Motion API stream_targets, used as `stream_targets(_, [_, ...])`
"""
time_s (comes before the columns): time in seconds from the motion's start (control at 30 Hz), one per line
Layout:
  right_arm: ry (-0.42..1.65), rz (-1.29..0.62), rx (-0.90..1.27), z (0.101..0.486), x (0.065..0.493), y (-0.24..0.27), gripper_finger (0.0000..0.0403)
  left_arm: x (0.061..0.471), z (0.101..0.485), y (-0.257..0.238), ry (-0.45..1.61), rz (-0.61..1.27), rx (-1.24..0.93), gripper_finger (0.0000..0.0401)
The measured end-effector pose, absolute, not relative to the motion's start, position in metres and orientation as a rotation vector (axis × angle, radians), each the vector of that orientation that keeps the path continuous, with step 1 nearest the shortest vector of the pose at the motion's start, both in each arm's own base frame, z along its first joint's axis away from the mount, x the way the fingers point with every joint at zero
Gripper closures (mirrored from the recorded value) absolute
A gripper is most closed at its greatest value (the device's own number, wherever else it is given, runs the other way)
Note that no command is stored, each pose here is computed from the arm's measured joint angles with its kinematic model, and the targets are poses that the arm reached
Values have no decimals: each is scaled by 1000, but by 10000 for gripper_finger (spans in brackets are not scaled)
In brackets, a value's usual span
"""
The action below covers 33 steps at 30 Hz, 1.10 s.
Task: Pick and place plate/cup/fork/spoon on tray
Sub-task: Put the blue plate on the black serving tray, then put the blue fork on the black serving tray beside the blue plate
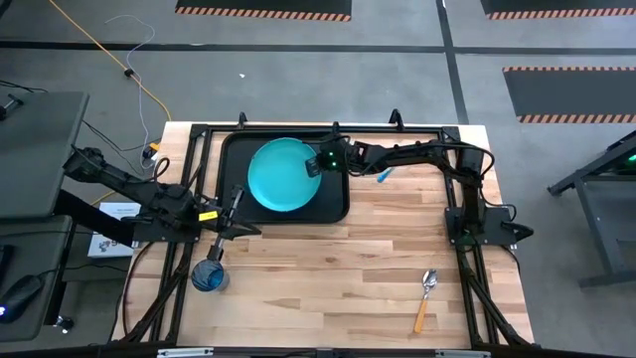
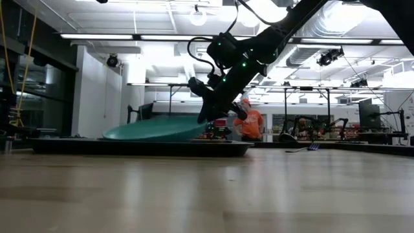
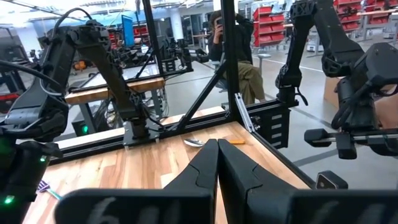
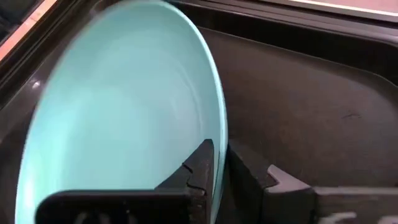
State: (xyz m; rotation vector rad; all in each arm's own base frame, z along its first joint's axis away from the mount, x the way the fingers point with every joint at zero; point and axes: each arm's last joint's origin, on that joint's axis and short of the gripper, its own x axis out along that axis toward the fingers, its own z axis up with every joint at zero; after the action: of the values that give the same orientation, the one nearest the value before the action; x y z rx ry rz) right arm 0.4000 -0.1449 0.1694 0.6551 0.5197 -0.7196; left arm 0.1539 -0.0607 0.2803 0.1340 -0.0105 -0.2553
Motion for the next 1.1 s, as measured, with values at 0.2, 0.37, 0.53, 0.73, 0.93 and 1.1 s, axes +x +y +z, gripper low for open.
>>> stream_targets(0.2, [506,-743,644,170,400,-146,313,154,280,-61,-11,-255,134,401])
stream_targets(0.37, [520,-747,595,170,399,-146,258,154,280,-61,-11,-255,134,401])
stream_targets(0.53, [591,-729,506,172,395,-145,208,154,280,-61,-3,-256,135,401])
stream_targets(0.73, [748,-777,417,193,372,-140,177,154,277,-61,18,-254,141,401])
stream_targets(0.93, [914,-986,258,221,338,-112,174,154,275,-60,43,-249,140,401])
stream_targets(1.1, [938,-1114,208,223,312,-88,174,154,274,-60,55,-236,125,401])
